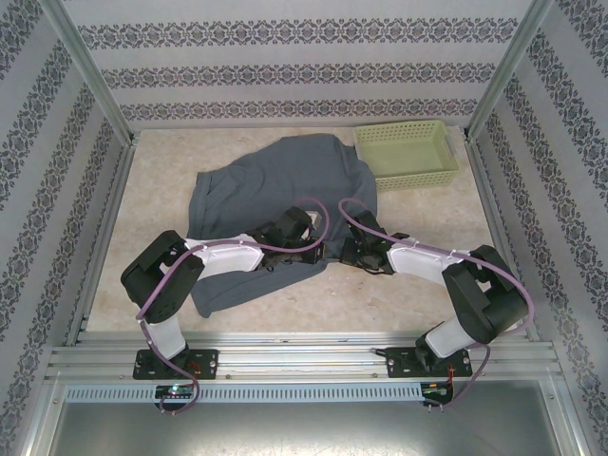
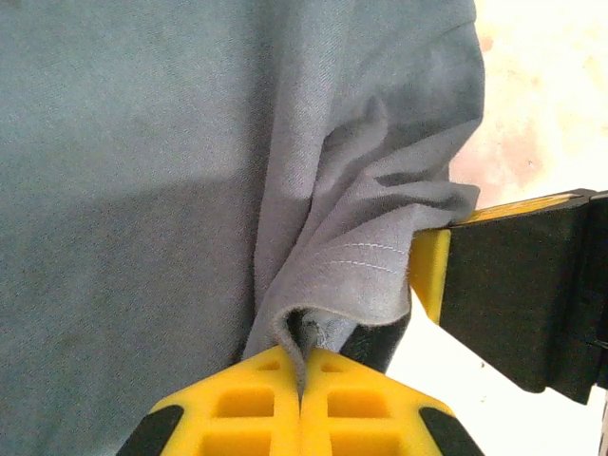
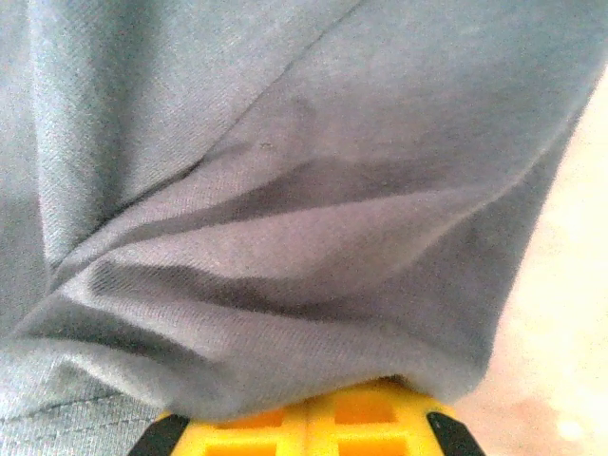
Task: Fold the inside-out t-shirt
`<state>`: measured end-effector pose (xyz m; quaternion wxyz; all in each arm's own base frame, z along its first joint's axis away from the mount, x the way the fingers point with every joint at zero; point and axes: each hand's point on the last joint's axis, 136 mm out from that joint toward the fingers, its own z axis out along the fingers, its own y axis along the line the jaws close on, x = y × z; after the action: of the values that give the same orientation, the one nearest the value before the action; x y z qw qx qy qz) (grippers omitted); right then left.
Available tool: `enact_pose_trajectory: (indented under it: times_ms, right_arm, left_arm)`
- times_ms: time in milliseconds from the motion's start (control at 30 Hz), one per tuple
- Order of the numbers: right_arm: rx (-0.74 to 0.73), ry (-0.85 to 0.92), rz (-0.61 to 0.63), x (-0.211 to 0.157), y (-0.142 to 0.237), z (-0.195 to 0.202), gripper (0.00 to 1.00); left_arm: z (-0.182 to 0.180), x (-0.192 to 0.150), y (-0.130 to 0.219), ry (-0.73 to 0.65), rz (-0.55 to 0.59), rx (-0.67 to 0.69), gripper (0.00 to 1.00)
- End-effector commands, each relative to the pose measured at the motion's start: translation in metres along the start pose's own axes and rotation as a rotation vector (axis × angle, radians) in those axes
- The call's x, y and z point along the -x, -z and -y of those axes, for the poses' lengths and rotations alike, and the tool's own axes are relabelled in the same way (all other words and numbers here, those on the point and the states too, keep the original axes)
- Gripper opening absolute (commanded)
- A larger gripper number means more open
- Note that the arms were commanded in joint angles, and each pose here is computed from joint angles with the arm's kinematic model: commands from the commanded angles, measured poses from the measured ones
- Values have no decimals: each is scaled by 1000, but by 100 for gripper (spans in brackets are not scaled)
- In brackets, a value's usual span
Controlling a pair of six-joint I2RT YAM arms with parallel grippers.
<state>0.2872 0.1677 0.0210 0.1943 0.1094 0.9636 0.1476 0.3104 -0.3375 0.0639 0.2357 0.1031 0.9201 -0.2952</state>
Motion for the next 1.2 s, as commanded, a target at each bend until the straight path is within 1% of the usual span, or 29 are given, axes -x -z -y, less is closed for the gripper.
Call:
enact_pose_trajectory:
  times_ms: [0, 33, 133, 267, 433, 567, 667, 733, 833, 900, 1000, 1133, 1167]
  right_arm:
    - [-44, 28, 62, 12, 17, 6, 0]
    - [-52, 32, 70, 12, 21, 7, 0]
    - [-89, 50, 80, 11, 32, 15, 0]
    - [-129, 67, 77, 2, 47, 28, 0]
    - [-159, 67, 90, -6, 68, 45, 0]
    - [-167, 44, 85, -12, 78, 59, 0]
    - [-186, 17, 76, -17, 85, 73, 0]
    - [-229, -16, 71, -19, 92, 88, 0]
    - [-297, -100, 74, -22, 103, 115, 0]
    - [-304, -165, 89, -21, 107, 128, 0]
    - [-295, -243, 86, -22, 107, 139, 0]
    - [-320, -288, 69, -23, 107, 148, 0]
    - [-343, -305, 67, -23, 109, 152, 2]
  left_arm:
    - [1, 7, 1, 11, 23, -25, 0]
    - [2, 6, 1, 10, 20, -26, 0]
    - [4, 6, 0, 6, 14, -45, 5]
    - [15, 6, 0, -12, 5, -98, 18]
    - [33, 6, 10, -78, 21, -170, 37]
    - [32, 5, 21, -116, 50, -169, 50]
    - [13, 4, 24, -97, 63, -106, 58]
    - [-5, 1, 24, -66, 49, -57, 59]
    - [-27, -4, 32, -20, 63, -14, 64]
    - [-48, -8, 39, 17, 69, 58, 68]
    - [-88, -20, 50, 84, 41, 206, 69]
    - [-138, -41, 70, 226, 49, 325, 70]
    - [-150, -46, 75, 262, 52, 345, 70]
